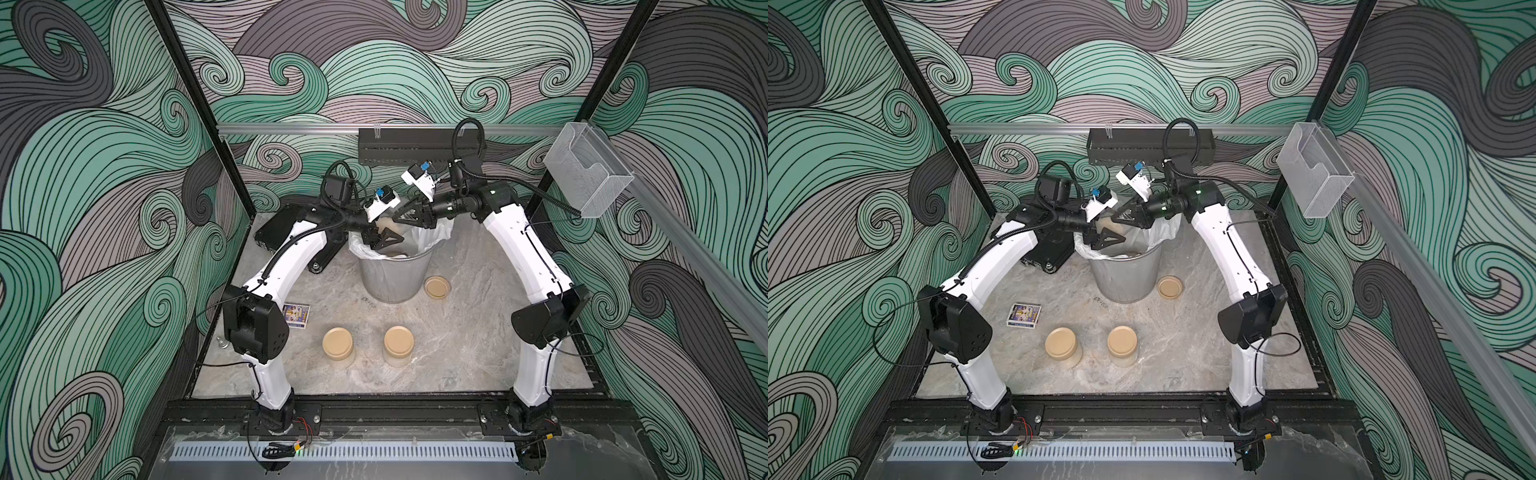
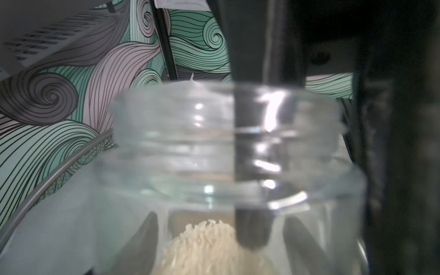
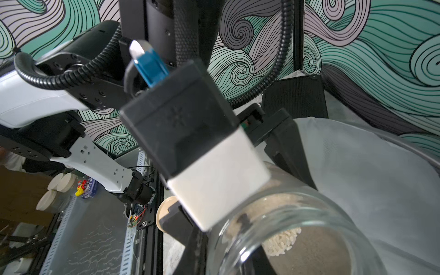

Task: Empty moldy rice from jars
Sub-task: Pour the moldy rice from the jar into the trash bin.

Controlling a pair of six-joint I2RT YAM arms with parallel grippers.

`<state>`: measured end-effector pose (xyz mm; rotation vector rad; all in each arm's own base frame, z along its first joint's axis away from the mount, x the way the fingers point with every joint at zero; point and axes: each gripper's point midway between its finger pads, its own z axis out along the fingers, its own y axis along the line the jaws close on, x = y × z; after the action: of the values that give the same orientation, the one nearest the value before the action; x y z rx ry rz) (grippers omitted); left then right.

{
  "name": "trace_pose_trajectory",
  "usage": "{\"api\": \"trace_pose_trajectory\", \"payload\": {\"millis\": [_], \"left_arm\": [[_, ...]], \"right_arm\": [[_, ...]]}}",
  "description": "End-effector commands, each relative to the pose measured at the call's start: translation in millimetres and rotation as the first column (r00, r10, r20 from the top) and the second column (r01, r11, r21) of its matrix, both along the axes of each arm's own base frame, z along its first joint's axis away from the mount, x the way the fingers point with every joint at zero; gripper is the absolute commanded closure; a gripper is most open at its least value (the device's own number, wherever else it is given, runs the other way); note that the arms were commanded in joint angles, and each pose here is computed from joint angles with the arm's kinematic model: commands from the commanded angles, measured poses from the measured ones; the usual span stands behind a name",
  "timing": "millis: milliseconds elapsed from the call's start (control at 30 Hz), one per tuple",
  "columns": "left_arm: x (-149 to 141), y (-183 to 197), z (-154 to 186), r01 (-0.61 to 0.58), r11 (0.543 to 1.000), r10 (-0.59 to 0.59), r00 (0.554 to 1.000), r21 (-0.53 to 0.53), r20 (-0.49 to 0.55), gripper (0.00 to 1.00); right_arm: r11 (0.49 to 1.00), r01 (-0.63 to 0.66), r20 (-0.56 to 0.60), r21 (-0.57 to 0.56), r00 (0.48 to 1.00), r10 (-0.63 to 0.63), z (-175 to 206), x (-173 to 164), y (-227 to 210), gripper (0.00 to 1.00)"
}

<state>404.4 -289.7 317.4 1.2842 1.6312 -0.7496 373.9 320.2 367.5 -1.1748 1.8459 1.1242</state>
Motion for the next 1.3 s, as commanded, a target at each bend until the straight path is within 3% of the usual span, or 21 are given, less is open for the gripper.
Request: {"api": "trace_pose_trajectory", "payload": {"millis": [0, 333, 500, 600, 800, 900, 1033, 1100, 1267], "left_arm": [[-6.5, 8.5, 48.7, -0.047, 0.998, 0.054, 0.988, -0.05, 0.145, 0.01], [-27.4, 33.9, 47.4, -0.108, 0.993, 0.089, 0.947, 0.044, 0.307, 0.01], [-42.1, 41.3, 45.3, -0.116, 0.991, 0.09, 0.946, 0.066, 0.313, 0.01], [-34.6, 51.1, 51.8, -0.221, 0.975, 0.204, 0.934, 0.026, 0.294, 0.01], [-7.7, 75.0, 78.3, -0.515, 0.846, 0.528, 0.846, -0.138, 0.072, 0.01], [-1.2, 87.0, 95.4, -0.645, 0.73, 0.63, 0.763, -0.226, -0.143, 0.02], [8.4, 90.5, 99.2, -0.74, 0.634, 0.603, 0.655, -0.225, -0.456, 0.01], [12.5, 89.9, 105.5, -0.761, 0.599, 0.552, 0.617, -0.248, -0.561, 0.01], [27.2, 91.6, 119.8, -0.818, 0.458, 0.347, 0.525, -0.348, -0.777, 0.01]], "right_arm": [[1.0, 0.013, 0.009, -0.008, 1.0, -0.013, 0.9, 2.3, 9.2, 1.0], [0.996, 0.089, -0.044, -0.006, 0.995, -0.089, -0.7, 16.0, 10.6, 1.0], [0.994, 0.111, -0.046, 0.0, 0.993, -0.111, 2.0, 20.2, 10.9, 1.0], [0.993, 0.12, -0.043, 0.004, 0.992, -0.119, 5.1, 21.6, 10.8, 1.0], [0.99, 0.136, -0.022, 0.044, 0.991, -0.135, 22.8, 22.6, 10.9, 1.0], [0.986, 0.147, 0.0, 0.075, 0.989, -0.148, 35.4, 22.8, 10.6, 1.0], [0.975, 0.186, 0.053, 0.126, 0.98, -0.194, 56.3, 26.9, 7.1, 1.0], [0.966, 0.208, 0.077, 0.153, 0.972, -0.221, 65.7, 28.5, 4.3, 1.0], [0.941, 0.242, 0.119, 0.236, 0.954, -0.276, 89.7, 29.5, -5.2, 1.0]]}}
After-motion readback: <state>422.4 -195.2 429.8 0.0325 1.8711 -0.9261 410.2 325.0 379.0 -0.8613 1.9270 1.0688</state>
